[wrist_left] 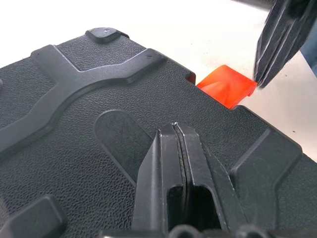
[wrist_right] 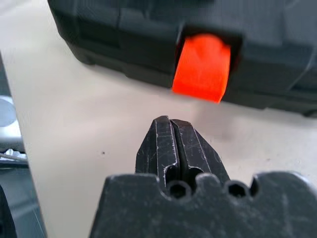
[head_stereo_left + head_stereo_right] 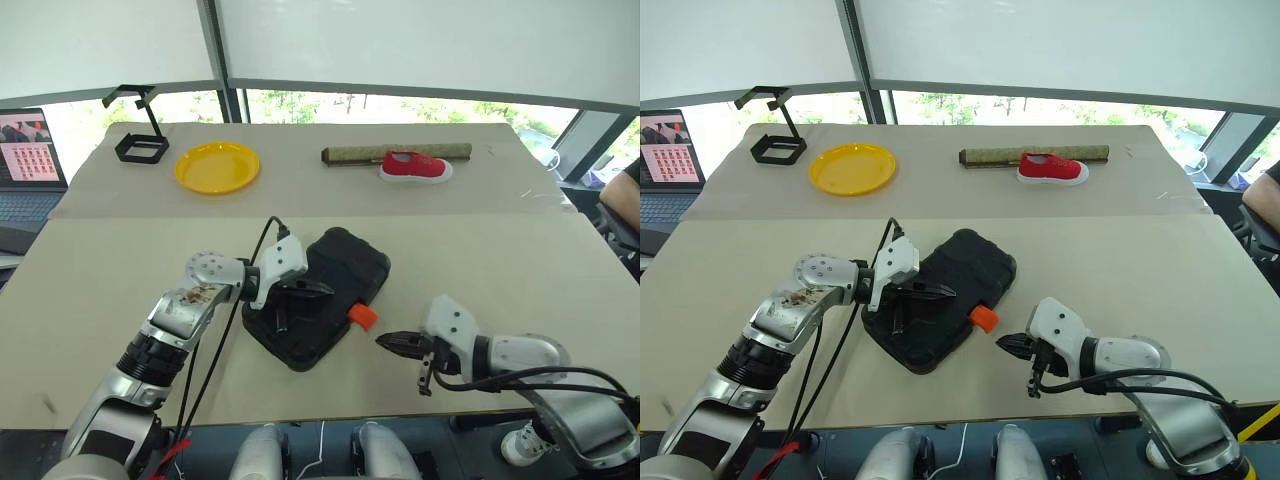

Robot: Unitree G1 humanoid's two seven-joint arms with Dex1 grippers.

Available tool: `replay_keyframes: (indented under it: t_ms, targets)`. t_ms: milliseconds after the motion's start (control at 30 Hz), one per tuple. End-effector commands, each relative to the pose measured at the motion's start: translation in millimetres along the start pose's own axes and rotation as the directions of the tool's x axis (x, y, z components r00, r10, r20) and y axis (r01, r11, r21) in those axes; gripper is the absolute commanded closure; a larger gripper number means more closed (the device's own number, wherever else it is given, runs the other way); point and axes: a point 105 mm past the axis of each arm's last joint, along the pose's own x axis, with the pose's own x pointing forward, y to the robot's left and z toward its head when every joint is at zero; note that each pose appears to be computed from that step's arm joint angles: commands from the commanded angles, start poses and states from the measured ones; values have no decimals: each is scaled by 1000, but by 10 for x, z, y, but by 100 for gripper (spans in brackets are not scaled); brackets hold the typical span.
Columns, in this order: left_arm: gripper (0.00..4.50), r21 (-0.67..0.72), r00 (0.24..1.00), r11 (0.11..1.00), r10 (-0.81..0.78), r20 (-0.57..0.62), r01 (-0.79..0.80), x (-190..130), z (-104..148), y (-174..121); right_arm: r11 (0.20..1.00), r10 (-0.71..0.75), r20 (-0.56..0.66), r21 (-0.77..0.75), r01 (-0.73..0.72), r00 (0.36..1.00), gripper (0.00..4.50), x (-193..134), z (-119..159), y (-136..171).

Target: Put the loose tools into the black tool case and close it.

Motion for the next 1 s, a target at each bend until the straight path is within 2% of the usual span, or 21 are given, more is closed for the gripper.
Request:
replay_keyframes:
  t_ms: [33,167,700,1000]
  targets:
    - [445,-114,993,993,-31,-117,18,78,-382,-108,999,-16,74,-33,19,997,450,-47,204,-54]
    - [445,-115,993,993,-28,-118,14,79,-386,-88,999,-23,96,-34,27,995,450,-47,257,-100]
    - [445,-113,992,993,10,-130,-25,35,-392,10,998,-18,46,-61,21,999,450,299,-9,-160]
    - [445,-115,990,993,17,-137,-33,17,-415,28,1000,-10,-11,20,10,1000,450,336,-237,-80]
